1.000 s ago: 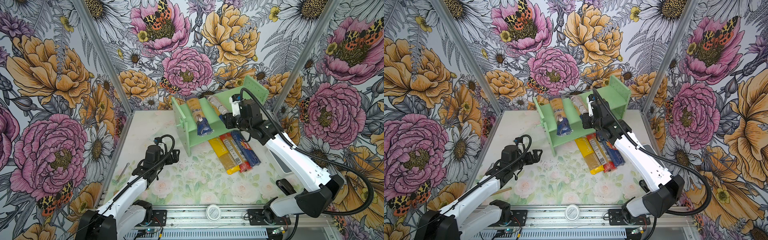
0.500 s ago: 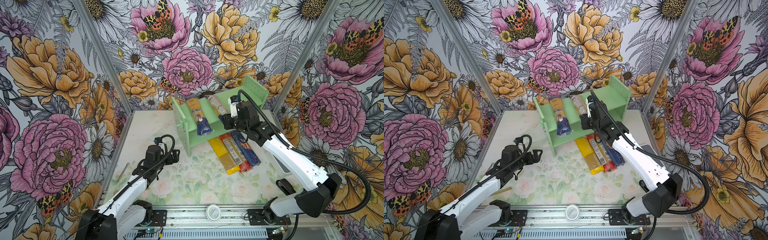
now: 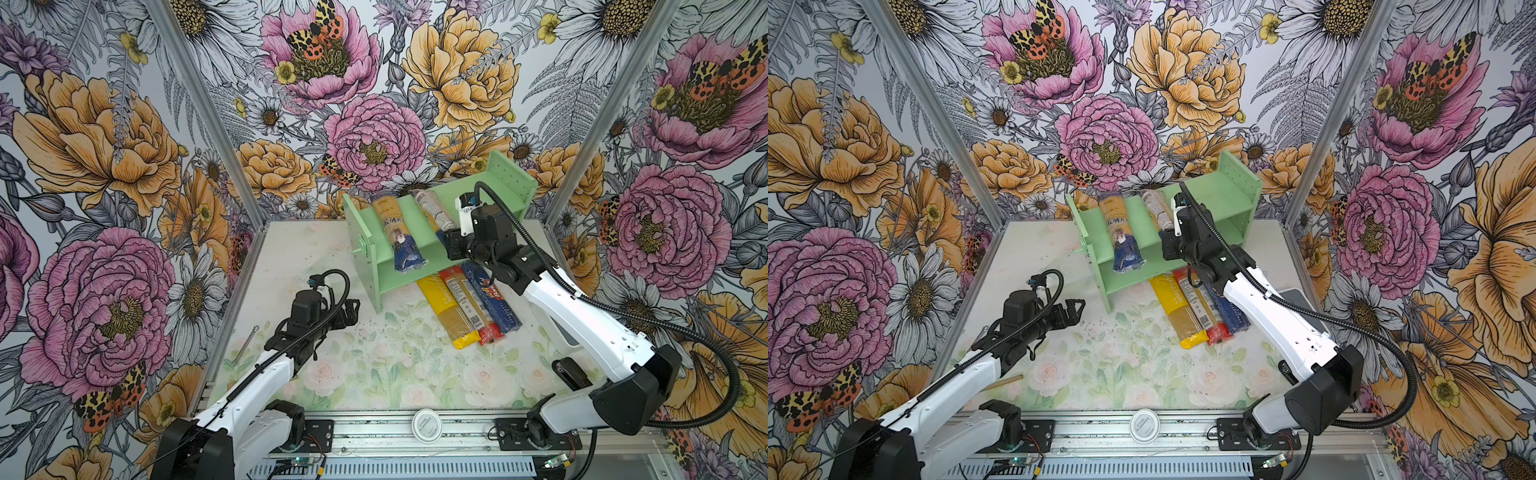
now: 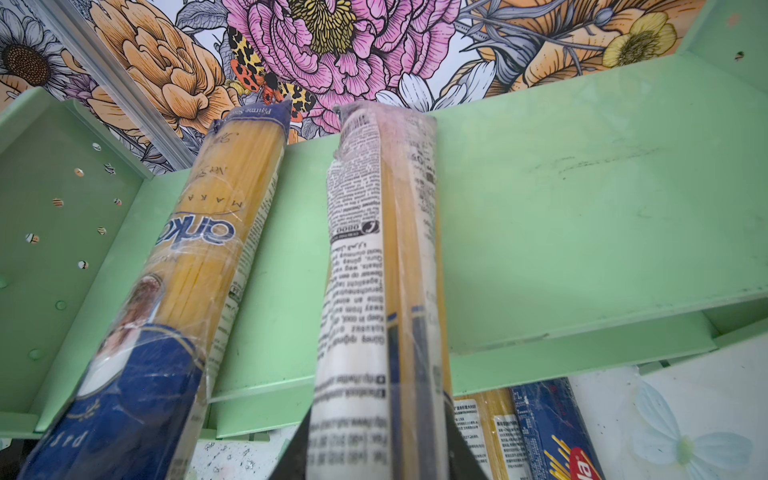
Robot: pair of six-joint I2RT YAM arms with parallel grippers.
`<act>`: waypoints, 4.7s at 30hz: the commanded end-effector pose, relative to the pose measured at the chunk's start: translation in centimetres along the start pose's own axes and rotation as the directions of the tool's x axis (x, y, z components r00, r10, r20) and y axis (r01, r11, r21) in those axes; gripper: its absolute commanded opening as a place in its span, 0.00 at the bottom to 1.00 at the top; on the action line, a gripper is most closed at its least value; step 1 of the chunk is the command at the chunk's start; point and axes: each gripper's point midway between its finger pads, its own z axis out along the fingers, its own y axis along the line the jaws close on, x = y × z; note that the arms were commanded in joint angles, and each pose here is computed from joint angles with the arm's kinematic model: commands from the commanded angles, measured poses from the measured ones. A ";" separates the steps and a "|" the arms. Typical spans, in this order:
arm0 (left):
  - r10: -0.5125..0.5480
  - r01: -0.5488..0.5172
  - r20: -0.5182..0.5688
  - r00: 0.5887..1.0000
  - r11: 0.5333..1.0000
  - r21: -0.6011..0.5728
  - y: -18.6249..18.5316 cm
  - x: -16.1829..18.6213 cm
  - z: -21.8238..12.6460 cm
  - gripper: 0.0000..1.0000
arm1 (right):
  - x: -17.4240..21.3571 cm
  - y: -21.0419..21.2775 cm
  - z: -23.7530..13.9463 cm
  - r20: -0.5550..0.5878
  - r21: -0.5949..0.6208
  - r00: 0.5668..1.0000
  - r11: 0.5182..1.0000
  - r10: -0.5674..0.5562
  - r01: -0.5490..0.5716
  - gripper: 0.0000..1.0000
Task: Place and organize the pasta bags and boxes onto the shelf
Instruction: 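Lower the white-wrapped bag onto the shelf and open the right gripper, then move the right gripper down over the yellow-banded PASTATIME bag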
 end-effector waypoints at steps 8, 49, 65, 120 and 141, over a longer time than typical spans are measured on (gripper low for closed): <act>0.014 -0.014 0.012 1.000 1.000 0.026 -0.4 0.0 -0.1 0.99 | -3.0 0.6 -2.0 0.121 -0.031 0.993 1.000 0.001 0.003 0.41; 0.013 -0.013 0.003 1.000 1.000 0.011 0.2 0.5 0.2 0.99 | -3.0 -1.0 -8.9 0.192 -0.024 0.978 0.996 -0.078 0.084 0.72; 0.017 -0.017 -0.004 1.000 1.000 0.015 0.1 0.4 0.5 0.99 | 6.8 -1.0 -11.8 -0.057 -0.139 0.997 0.989 -0.053 0.044 0.77; 0.008 -0.008 -0.031 0.999 1.000 0.010 0.3 1.1 0.7 0.99 | 29.5 -5.4 -0.6 -0.471 0.081 0.868 0.988 0.157 -0.135 0.95; 0.007 -0.007 -0.031 0.999 1.000 -0.002 0.7 1.3 0.8 0.99 | 31.8 -4.1 4.4 -0.475 0.116 0.878 0.993 0.066 -0.012 0.95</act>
